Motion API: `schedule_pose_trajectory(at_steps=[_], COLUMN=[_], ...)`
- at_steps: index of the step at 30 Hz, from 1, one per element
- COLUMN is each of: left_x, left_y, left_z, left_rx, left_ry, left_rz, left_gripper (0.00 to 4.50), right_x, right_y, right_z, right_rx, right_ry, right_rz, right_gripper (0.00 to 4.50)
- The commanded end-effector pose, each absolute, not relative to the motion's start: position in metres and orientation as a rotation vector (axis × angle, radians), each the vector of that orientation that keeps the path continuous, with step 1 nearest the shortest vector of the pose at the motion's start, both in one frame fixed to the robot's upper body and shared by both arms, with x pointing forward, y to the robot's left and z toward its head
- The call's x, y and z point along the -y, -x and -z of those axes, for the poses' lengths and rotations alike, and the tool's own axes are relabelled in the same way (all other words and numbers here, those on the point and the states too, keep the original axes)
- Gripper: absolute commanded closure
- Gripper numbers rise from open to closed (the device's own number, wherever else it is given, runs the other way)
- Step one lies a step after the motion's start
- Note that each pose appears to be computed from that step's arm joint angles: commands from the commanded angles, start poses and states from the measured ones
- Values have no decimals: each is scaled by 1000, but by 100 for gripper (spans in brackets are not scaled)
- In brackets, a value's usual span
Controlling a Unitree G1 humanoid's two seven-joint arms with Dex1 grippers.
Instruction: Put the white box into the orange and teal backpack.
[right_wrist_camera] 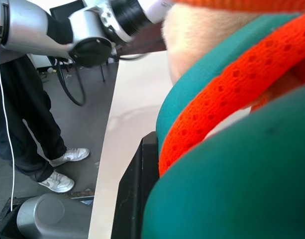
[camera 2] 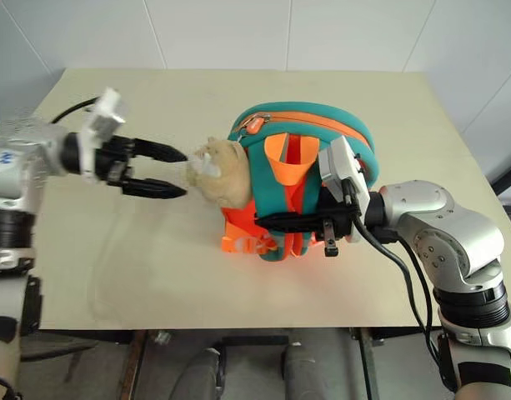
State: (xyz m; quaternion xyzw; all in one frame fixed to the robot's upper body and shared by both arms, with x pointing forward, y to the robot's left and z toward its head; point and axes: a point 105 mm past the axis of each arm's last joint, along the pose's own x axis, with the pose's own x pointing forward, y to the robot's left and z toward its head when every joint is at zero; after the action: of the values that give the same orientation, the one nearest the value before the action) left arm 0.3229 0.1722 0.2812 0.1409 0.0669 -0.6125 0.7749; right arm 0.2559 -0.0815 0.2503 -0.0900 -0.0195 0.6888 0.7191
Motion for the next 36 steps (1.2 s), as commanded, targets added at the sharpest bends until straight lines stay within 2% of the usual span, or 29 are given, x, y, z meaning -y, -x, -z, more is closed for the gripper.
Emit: schedule_pose_trajectory(at_steps=[1, 10, 13, 22, 25, 30, 36], left_x=[-153, -105, -93, -104, -111, -125, -147], left_y=[-294, -280, -283, -287, -292, -304, -330], left_z=[-311, -293, -290, -292, -295, -300, -296], left_rx=[5, 54, 55, -20, -34, -64, -136], left_ry=[-237, -99, -75, -63, -68, -81, -121], left_rz=[1404, 1440, 1433, 1388, 1348, 1277, 1157], left_gripper=[3, 3, 65, 319, 371, 383, 383], right_x=[79, 79, 79, 79, 80, 82, 84], right_y=[-252, -256, -257, -255, -254, -252, -250], right_z=[-257, -255, -254, -259, -260, -257, -252], right_rx=[89, 86, 86, 176, 213, 246, 243], right_ry=[222, 229, 232, 157, 130, 97, 86], right_rz=[-1551, -1562, -1565, -1560, -1555, -1551, -1541], right_gripper=[450, 450, 450, 450, 450, 450, 450])
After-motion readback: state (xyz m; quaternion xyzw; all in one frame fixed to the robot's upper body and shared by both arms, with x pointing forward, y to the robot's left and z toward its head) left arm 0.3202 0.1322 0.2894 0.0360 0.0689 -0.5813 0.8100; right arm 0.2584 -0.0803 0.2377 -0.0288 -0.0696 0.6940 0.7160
